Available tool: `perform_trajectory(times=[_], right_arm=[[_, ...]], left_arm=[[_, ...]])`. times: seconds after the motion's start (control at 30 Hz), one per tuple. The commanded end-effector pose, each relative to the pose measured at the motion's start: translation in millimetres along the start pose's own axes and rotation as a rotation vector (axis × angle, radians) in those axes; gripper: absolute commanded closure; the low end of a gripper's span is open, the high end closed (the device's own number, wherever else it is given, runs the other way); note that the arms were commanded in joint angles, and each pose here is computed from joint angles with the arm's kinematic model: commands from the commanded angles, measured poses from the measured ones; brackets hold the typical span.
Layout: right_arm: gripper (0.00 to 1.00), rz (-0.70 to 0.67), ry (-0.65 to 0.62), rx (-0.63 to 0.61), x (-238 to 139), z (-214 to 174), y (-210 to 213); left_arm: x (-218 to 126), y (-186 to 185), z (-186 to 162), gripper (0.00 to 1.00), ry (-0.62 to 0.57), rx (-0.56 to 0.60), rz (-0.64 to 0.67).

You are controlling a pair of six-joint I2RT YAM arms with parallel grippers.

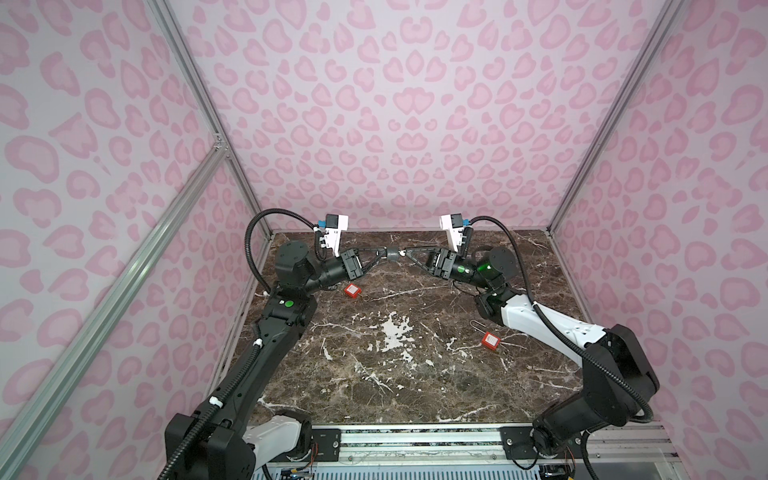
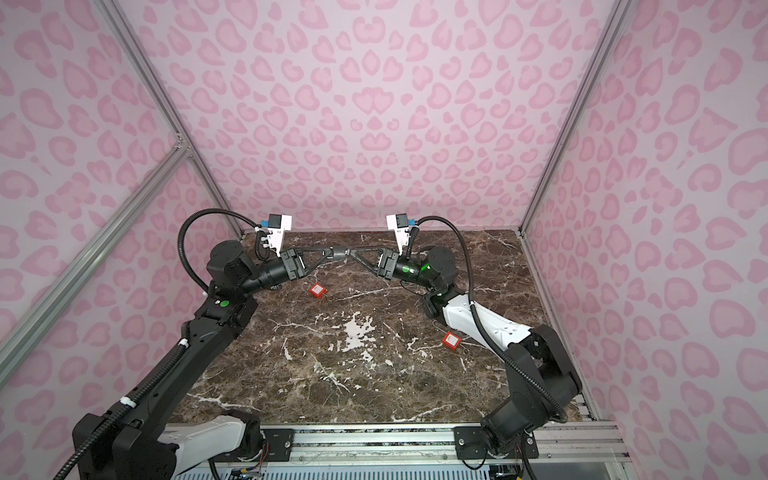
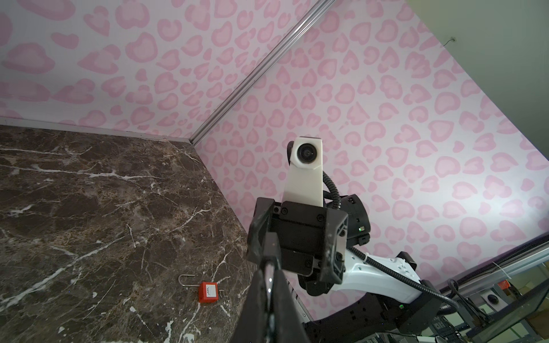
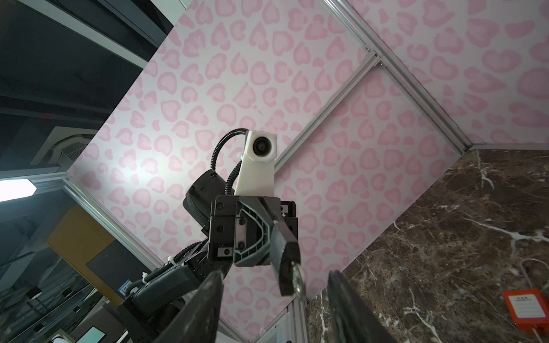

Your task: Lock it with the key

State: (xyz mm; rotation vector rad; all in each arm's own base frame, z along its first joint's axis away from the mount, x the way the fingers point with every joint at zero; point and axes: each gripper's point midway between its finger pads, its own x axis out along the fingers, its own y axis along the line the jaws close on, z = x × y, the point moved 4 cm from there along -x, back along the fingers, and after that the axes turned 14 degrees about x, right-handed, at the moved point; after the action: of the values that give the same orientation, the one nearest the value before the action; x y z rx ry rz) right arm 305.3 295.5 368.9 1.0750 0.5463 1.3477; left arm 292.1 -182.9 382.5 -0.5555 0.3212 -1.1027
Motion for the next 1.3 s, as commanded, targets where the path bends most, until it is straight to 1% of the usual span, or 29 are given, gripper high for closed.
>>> perform_trajectory(times=[0.0, 0.13, 0.37, 0.47, 0.67, 0.77, 0.83, 1.27], right_arm=[[0.46, -0.028, 0.001, -0.01, -2.5, -1.5, -6.8], [0.55, -0.013, 0.004, -0.015, -1.0, 0.0, -4.7], [0.66, 0.037, 0.022, -0.02, 7.2, 0.5, 2.8], [0.73, 0.043, 0.031, -0.023, 10.4, -1.8, 4.1], [0.92, 0.039, 0.037, -0.01, 11.9, -4.3, 2.5], [0.98, 0.038, 0.028, -0.007, 10.9, -4.2, 2.5], [1.0, 0.036, 0.021, -0.007, 9.8, -4.1, 2.1], [1.0, 0.007, -0.02, -0.018, -4.6, 1.4, -2.8]], left_arm=[[-1.8, -8.2, 5.7, 0.97, -0.017, 0.038, -0.031], [-2.3, -9.1, 5.3, 0.97, -0.017, 0.034, -0.035], [-2.7, -10.3, 5.7, 0.97, -0.018, 0.031, -0.038], [-2.6, -10.2, 5.9, 0.97, -0.018, 0.03, -0.038], [-2.7, -9.6, 5.4, 0.97, -0.017, 0.029, -0.036], [-3.3, -9.9, 5.1, 0.97, -0.019, 0.031, -0.037], [-4.1, -10.2, 5.7, 0.97, -0.022, 0.032, -0.035], [-8.2, -5.7, 6.2, 0.97, -0.033, 0.025, -0.016]])
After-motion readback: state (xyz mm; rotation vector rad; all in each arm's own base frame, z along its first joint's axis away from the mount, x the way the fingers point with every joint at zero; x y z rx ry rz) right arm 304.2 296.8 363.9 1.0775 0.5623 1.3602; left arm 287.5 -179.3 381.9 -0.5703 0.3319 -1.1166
